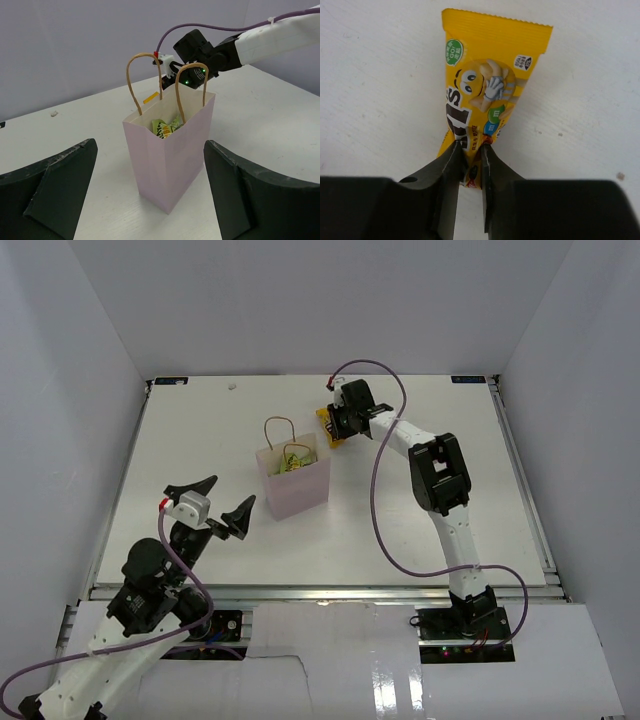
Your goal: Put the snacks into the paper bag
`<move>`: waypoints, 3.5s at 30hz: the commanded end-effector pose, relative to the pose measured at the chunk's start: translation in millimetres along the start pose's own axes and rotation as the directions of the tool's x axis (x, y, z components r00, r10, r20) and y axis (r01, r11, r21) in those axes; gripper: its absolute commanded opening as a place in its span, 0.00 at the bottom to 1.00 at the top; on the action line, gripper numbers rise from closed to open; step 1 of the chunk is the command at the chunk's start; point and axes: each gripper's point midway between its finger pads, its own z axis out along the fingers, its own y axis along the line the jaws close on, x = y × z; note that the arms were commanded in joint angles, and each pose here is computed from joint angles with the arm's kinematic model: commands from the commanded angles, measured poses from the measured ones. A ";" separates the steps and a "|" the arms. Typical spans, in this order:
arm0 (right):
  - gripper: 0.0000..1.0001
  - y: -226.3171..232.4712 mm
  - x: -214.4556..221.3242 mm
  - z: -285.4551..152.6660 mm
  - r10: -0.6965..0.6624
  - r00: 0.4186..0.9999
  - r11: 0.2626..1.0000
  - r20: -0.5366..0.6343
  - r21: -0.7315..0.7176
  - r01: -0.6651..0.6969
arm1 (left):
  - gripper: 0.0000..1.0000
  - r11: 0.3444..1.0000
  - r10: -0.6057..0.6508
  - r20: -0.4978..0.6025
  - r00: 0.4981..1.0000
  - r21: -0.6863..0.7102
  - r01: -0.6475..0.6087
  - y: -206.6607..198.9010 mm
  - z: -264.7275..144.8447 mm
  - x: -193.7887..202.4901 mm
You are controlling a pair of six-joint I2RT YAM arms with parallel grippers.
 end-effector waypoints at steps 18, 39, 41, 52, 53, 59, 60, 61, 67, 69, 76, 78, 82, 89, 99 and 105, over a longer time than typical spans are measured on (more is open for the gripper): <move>0.09 62.2 99.7 -270.0 -0.398 0.879 0.794 0.264 -0.381 0.474 | 0.98 0.639 -0.614 -0.320 0.721 0.335 0.693 -123.4 41.7 6.6; 0.09 141.0 66.7 -377.4 -0.352 0.741 0.634 0.571 -0.437 0.638 | 0.87 0.403 -0.798 -0.397 0.453 0.207 0.891 -183.6 106.7 15.7; 0.09 142.7 69.0 -380.3 -0.351 0.732 0.628 0.584 -0.433 0.646 | 0.82 0.403 -0.796 -0.397 0.457 0.215 0.890 -187.3 111.4 13.2; 0.11 153.1 78.9 -389.7 -0.332 0.709 0.576 0.622 -0.462 0.675 | 0.43 0.444 -0.744 -0.422 0.518 0.266 0.856 -206.2 123.9 14.8; 0.11 152.3 79.4 -389.4 -0.333 0.710 0.579 0.621 -0.459 0.673 | 0.39 0.447 -0.740 -0.421 0.524 0.274 0.851 -206.7 123.0 13.6; 0.37 149.8 79.9 -387.5 -0.337 0.712 0.594 0.616 -0.447 0.669 | 0.19 0.466 -0.709 -0.405 0.577 0.344 0.815 -205.7 112.9 -1.4; 0.44 149.1 79.6 -387.4 -0.339 0.710 0.597 0.617 -0.442 0.669 | 0.17 0.470 -0.704 -0.402 0.585 0.354 0.809 -205.0 110.9 -4.3; 0.56 147.2 78.8 -386.7 -0.344 0.710 0.607 0.615 -0.431 0.667 | 0.14 0.484 -0.693 -0.409 0.593 0.344 0.804 -203.8 108.7 -1.3; 0.81 137.1 76.6 -398.4 -0.379 0.655 0.626 0.654 -0.340 0.702 | 0.05 0.665 -0.601 -0.340 0.724 0.291 0.688 -170.2 97.9 -10.2; 0.84 129.8 77.4 -403.3 -0.391 0.631 0.631 0.670 -0.305 0.714 | 0.04 0.749 -0.527 -0.323 0.786 0.260 0.609 -154.0 94.1 -15.3; 0.89 112.7 92.5 -406.3 -0.411 0.591 0.644 0.694 -0.238 0.727 | 0.04 0.946 -0.268 -0.192 0.944 0.134 0.296 -90.5 98.2 -63.2; 0.89 106.7 96.7 -401.8 -0.407 0.603 0.658 0.686 -0.238 0.715 | 0.04 0.972 -0.194 -0.137 0.971 0.105 0.209 -75.0 102.1 -86.2; 0.89 99.2 98.7 -398.5 -0.410 0.610 0.673 0.678 -0.227 0.704 | 0.04 0.998 -0.025 -0.102 0.994 0.049 0.030 -56.4 116.5 -101.3; 0.89 93.5 102.7 -398.0 -0.407 0.615 0.685 0.675 -0.220 0.695 | 0.04 0.983 0.182 -0.151 0.972 0.061 -0.175 -23.6 154.3 -70.6; 0.89 87.9 103.5 -398.8 -0.409 0.615 0.695 0.675 -0.206 0.688 | 0.04 0.966 0.155 -0.250 0.956 0.243 -0.093 -22.3 169.5 -23.8; 0.89 88.0 104.3 -398.1 -0.406 0.618 0.695 0.674 -0.211 0.687 | 0.06 0.962 0.141 -0.234 0.962 0.263 -0.076 -26.3 155.3 -18.4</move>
